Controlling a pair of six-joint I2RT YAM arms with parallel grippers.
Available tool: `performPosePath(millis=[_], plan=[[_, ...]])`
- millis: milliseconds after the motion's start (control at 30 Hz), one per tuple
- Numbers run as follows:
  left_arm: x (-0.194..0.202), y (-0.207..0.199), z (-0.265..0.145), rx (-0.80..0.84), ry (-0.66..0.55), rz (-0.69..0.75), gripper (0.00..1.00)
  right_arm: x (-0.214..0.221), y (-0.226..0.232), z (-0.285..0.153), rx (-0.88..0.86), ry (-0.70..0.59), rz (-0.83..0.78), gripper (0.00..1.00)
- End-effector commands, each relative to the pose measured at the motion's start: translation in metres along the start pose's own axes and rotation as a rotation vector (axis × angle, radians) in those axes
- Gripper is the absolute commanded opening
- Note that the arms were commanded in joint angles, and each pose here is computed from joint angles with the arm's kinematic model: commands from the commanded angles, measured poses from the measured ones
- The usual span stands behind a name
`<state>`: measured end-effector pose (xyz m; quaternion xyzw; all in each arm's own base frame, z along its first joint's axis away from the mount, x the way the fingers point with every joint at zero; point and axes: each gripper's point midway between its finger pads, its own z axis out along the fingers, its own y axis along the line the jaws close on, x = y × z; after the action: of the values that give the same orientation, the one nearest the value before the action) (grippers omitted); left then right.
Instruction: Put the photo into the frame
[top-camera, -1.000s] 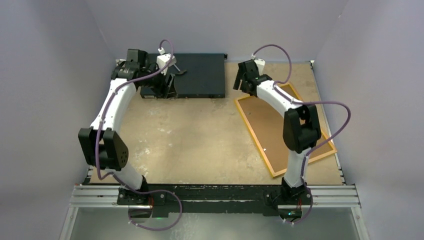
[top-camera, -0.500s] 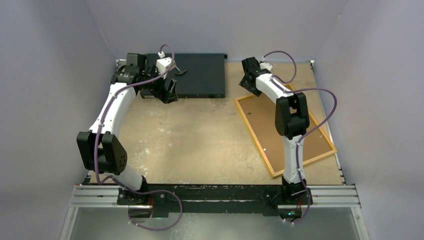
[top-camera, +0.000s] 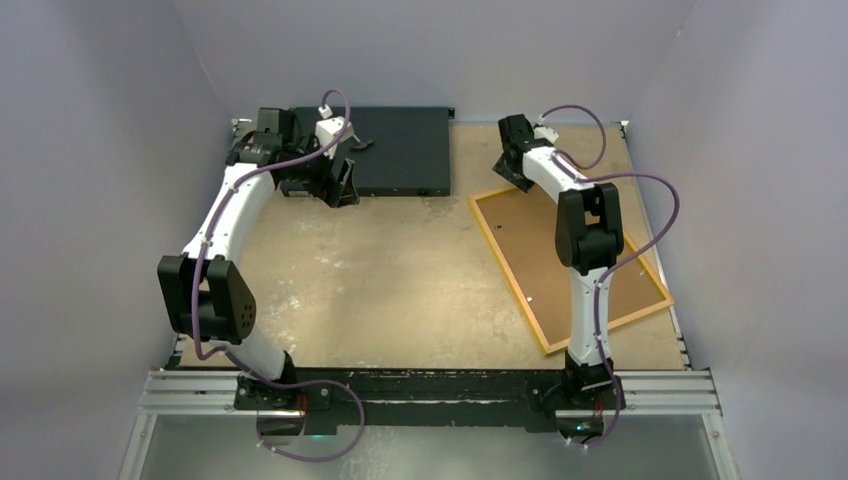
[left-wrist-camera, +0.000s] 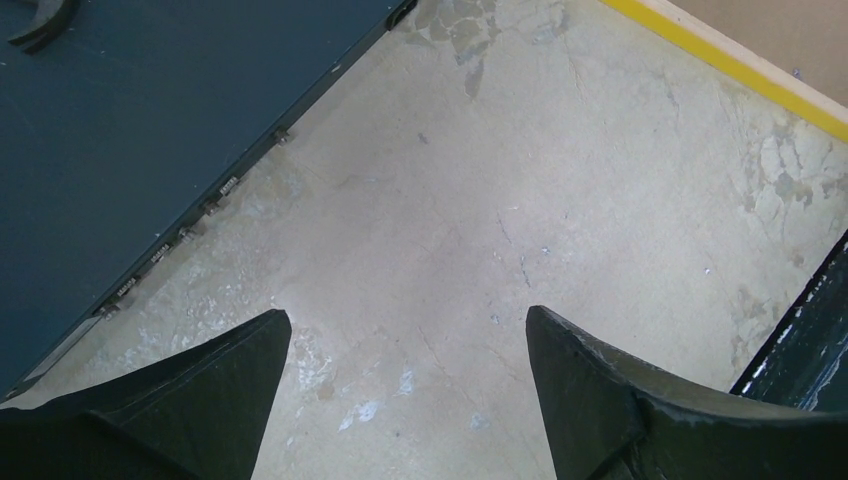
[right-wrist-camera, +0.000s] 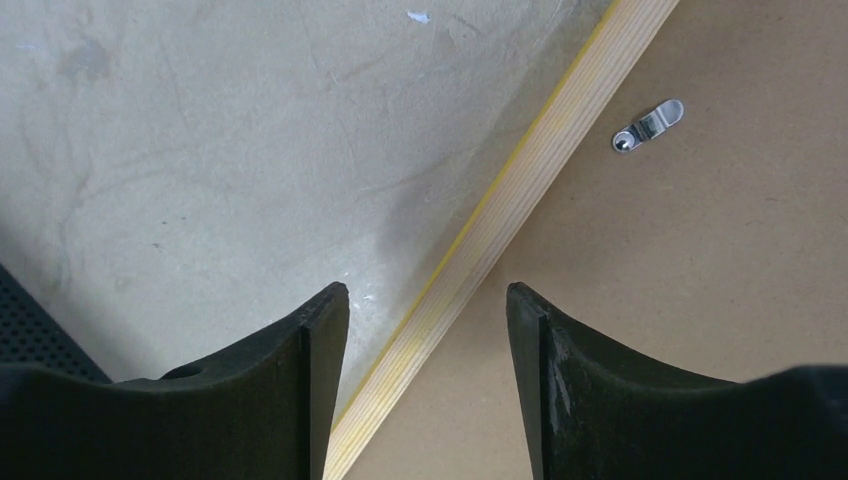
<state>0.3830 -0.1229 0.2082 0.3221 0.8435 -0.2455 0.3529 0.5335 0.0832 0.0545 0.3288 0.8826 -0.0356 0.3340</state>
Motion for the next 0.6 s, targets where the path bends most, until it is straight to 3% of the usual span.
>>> performPosePath(millis=[0, 267, 333, 467, 567], plan=[[-0.01, 0.001, -0.001, 0.011, -0.036, 0.007, 0.85, 0.011, -0.001, 0.012, 0.01, 0.029, -0.011, 0.6], [-0.009, 0.002, 0.002, 0.025, -0.03, -0.004, 0.8, 0.017, 0.003, 0.022, -0.004, 0.047, -0.019, 0.46], [-0.009, 0.002, 0.003, 0.023, -0.028, -0.005, 0.79, 0.018, 0.005, 0.022, -0.014, 0.048, -0.021, 0.37], [-0.008, 0.002, 0.003, 0.023, -0.025, -0.006, 0.77, 0.017, 0.008, 0.023, -0.043, 0.029, -0.069, 0.1], [-0.008, 0.002, 0.003, 0.024, -0.023, -0.01, 0.76, 0.021, 0.011, 0.019, -0.067, 0.038, -0.124, 0.02]])
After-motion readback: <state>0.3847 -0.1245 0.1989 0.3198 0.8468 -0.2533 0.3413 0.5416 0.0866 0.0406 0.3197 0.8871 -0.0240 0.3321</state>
